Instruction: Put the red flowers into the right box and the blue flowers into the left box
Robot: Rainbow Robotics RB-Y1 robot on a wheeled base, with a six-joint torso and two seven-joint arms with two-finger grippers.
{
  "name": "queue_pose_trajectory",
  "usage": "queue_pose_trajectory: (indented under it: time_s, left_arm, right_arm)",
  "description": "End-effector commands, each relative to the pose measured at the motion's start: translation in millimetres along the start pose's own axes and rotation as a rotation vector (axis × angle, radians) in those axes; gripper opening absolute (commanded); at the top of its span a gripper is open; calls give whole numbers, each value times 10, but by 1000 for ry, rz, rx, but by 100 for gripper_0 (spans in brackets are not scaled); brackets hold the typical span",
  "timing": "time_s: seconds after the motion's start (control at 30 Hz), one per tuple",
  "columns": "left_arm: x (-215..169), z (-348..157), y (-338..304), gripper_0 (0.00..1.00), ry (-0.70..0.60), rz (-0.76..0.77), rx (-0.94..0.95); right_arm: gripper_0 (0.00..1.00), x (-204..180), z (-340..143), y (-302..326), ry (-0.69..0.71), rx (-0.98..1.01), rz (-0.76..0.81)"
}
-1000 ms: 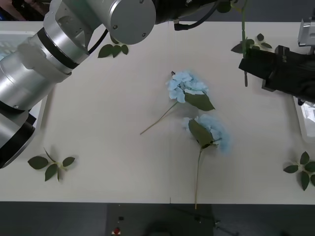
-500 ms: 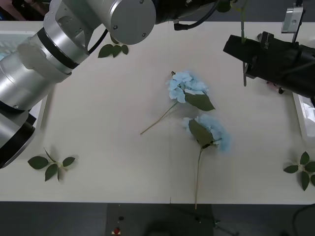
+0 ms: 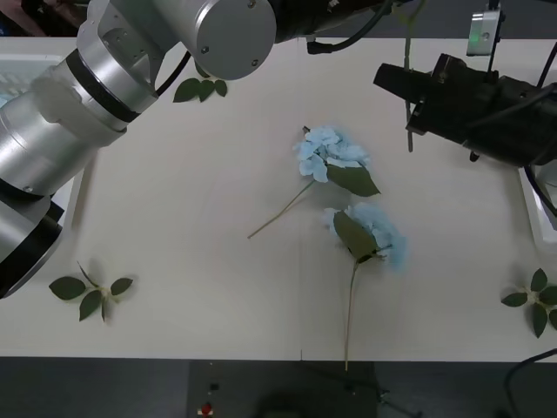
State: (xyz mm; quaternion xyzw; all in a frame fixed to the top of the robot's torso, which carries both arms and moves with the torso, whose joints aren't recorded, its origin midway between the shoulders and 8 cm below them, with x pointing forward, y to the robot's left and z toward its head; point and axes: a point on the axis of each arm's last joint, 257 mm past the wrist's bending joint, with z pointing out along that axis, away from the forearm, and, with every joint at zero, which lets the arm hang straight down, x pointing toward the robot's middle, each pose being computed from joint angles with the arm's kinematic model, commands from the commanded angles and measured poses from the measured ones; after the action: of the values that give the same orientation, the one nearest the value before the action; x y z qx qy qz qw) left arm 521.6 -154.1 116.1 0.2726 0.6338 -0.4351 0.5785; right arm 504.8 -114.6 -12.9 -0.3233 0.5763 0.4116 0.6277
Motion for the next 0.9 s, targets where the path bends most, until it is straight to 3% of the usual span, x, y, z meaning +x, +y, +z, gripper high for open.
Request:
queue_pose_trajectory:
  time_s: [0.03, 0.07, 0.1, 0.43, 0.63, 0.9]
  left_arm:
    - [-183, -22, -71, 78, -29, 55, 9]
    - [-173, -17, -80, 96, -28, 55, 11]
    - [-170, -19, -64, 100, -26, 46, 9]
    - [-177, -17, -56, 100, -28, 42, 7]
    - [-180, -20, -46, 100, -28, 46, 4]
    - [-102, -60, 55, 100, -5, 61, -14]
  right_arm:
    - [0, -153, 55, 78, -7, -26, 3]
    - [0, -154, 59, 76, -6, -26, 0]
    - [0, -152, 60, 78, -4, -26, 0]
    - [0, -131, 35, 38, 15, -15, 14]
    - [0, -21, -119, -162, 103, 49, 70]
    - [0, 31, -958, -771, 339, 185, 169]
